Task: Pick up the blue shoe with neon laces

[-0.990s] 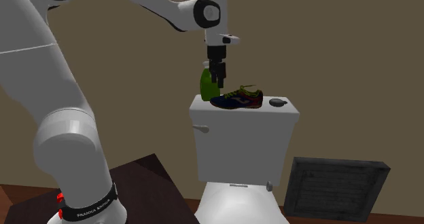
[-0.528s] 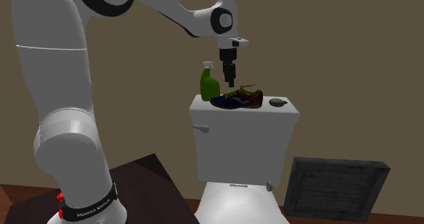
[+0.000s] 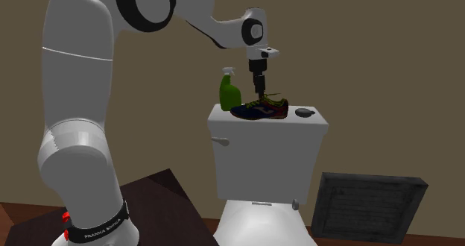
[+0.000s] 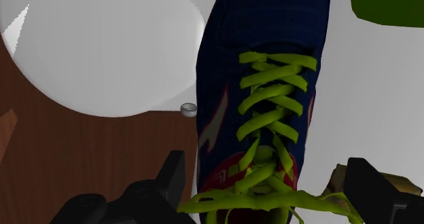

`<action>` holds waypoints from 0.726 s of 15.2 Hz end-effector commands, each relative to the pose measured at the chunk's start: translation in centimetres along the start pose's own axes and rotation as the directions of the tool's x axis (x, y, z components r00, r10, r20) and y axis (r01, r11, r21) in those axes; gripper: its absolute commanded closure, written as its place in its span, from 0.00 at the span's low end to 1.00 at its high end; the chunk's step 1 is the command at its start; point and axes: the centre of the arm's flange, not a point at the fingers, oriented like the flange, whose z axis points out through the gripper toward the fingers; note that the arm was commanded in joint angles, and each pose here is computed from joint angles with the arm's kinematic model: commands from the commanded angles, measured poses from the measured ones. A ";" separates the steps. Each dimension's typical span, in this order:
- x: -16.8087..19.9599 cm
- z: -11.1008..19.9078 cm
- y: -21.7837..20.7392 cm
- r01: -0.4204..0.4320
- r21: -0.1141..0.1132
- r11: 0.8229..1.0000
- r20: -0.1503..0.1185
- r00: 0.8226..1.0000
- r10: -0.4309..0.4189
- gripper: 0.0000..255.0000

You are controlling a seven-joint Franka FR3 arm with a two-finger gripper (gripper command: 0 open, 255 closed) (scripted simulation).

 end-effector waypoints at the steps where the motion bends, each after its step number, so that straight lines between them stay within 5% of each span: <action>1: -0.1 1.1 -0.1 -0.001 0.001 1.000 -0.001 1.000 0.001 0.00; 4: -0.2 1.9 -0.1 -0.001 0.001 1.000 -0.001 1.000 0.001 0.00; 5: -0.2 1.9 -0.2 -0.001 0.001 1.000 -0.001 1.000 0.001 1.00; 11: -0.2 1.9 -0.2 -0.001 0.001 1.000 -0.001 1.000 0.001 1.00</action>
